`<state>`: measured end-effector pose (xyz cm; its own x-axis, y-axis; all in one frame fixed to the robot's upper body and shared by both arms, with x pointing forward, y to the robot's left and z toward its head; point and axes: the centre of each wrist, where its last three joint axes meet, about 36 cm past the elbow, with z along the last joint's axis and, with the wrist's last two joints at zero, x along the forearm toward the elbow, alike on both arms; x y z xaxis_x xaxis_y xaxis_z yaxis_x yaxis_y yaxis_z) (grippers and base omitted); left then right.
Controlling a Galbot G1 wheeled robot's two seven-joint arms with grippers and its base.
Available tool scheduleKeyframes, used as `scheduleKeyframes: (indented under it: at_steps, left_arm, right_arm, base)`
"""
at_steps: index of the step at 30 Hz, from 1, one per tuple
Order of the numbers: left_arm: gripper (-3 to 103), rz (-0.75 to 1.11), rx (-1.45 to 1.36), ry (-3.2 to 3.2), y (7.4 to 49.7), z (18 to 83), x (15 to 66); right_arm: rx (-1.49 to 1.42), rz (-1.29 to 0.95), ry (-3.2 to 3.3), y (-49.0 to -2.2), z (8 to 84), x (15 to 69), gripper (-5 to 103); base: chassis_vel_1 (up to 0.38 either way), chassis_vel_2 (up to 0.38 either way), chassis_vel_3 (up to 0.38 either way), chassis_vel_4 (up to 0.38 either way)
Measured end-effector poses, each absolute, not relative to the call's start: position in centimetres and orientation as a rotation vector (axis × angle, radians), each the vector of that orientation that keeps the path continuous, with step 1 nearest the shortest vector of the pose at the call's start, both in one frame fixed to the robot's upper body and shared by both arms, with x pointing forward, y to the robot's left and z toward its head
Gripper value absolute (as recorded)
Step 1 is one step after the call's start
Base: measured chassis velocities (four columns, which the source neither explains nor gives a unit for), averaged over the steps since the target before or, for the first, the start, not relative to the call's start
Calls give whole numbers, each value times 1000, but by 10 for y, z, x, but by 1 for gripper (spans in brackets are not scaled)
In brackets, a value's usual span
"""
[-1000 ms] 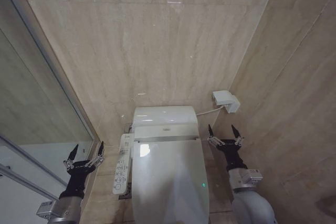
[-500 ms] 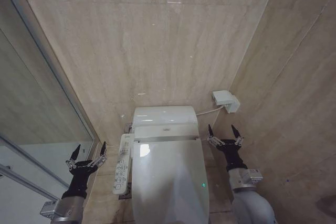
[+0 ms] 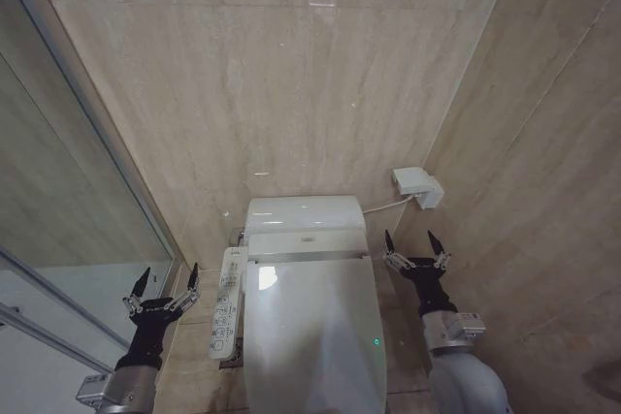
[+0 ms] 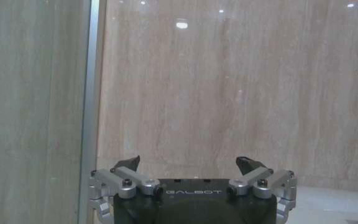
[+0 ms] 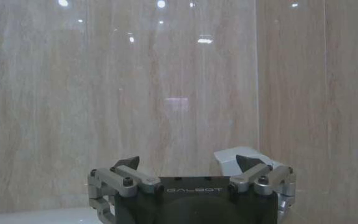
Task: Open the toilet lid, clean the toilet bowl with a toilet brush, close the toilet lid, and flush.
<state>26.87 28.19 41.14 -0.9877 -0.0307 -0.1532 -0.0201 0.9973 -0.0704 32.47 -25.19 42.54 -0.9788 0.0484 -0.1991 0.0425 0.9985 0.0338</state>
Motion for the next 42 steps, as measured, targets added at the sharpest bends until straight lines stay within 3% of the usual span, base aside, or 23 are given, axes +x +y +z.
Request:
scheduleKeyframes:
  at_steps: [42]
  left_arm:
    - [100, -83, -31, 2968, 275, 407, 262]
  right_arm:
    - [67, 43, 2939, -252, 425, 325, 100]
  base:
    - [0, 0, 0, 0]
